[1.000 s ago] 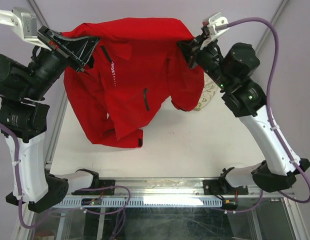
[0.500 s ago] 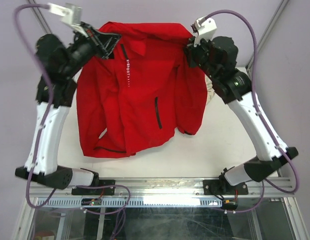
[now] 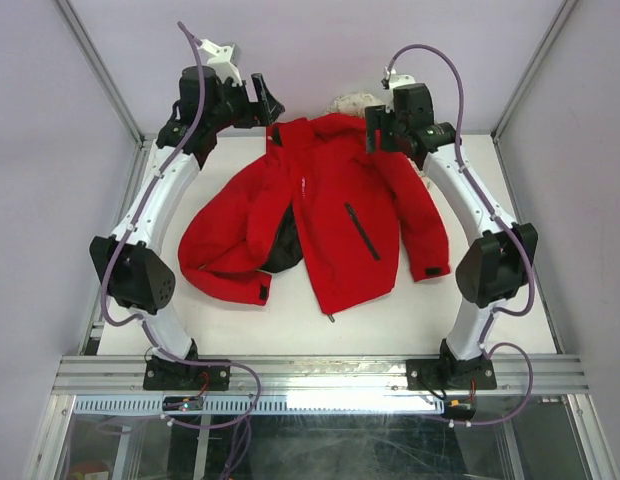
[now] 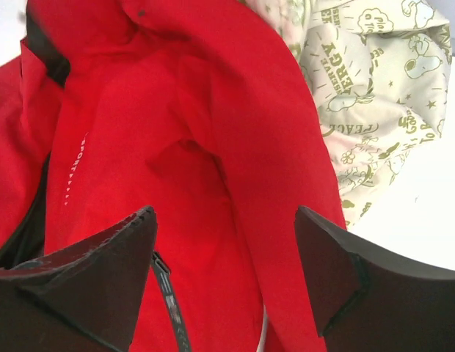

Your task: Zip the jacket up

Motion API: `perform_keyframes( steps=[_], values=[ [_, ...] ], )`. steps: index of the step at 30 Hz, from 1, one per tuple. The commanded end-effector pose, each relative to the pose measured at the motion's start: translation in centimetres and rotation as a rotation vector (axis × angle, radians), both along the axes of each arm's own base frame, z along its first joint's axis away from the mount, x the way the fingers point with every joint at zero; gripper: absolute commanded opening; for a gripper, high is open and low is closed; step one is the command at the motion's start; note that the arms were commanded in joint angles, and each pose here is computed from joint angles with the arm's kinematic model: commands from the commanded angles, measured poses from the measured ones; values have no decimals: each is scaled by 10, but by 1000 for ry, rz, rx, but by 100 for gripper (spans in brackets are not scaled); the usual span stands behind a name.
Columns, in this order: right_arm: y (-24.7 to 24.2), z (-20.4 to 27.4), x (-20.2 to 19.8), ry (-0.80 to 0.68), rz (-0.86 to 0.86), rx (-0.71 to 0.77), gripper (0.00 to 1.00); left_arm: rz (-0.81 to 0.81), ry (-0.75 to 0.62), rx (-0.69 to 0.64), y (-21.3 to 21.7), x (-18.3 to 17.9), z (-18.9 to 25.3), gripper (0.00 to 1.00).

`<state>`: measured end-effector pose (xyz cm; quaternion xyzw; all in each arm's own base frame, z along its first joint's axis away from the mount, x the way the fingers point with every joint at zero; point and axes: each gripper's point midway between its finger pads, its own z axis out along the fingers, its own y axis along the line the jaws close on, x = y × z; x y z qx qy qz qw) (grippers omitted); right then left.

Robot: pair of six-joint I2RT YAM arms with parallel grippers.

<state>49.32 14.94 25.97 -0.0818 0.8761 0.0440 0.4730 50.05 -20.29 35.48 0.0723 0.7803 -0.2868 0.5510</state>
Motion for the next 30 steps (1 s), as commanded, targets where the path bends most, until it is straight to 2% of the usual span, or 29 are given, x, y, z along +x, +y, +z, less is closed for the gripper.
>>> perform_keyframes(
  steps=[1,6,11,14,18,23,30],
  values=[
    [7,69,-27,-108,6,72,81,45,-123,1,21,-32,57,86],
    [35,41,-84,-16,104,79,86,77,38,54,39,-78,10,89],
    [77,-9,-149,127,209,122,87,78,257,96,51,-136,-52,93],
    [103,-44,-191,221,268,160,88,48,369,103,49,-175,-83,92],
    [123,-78,-230,267,294,184,89,-2,457,101,29,-221,-109,90],
    [129,-108,-249,297,275,190,89,4,528,183,12,-258,-142,89],
    [126,-133,-252,297,228,171,90,75,599,397,11,-279,-196,86]
  ],
)
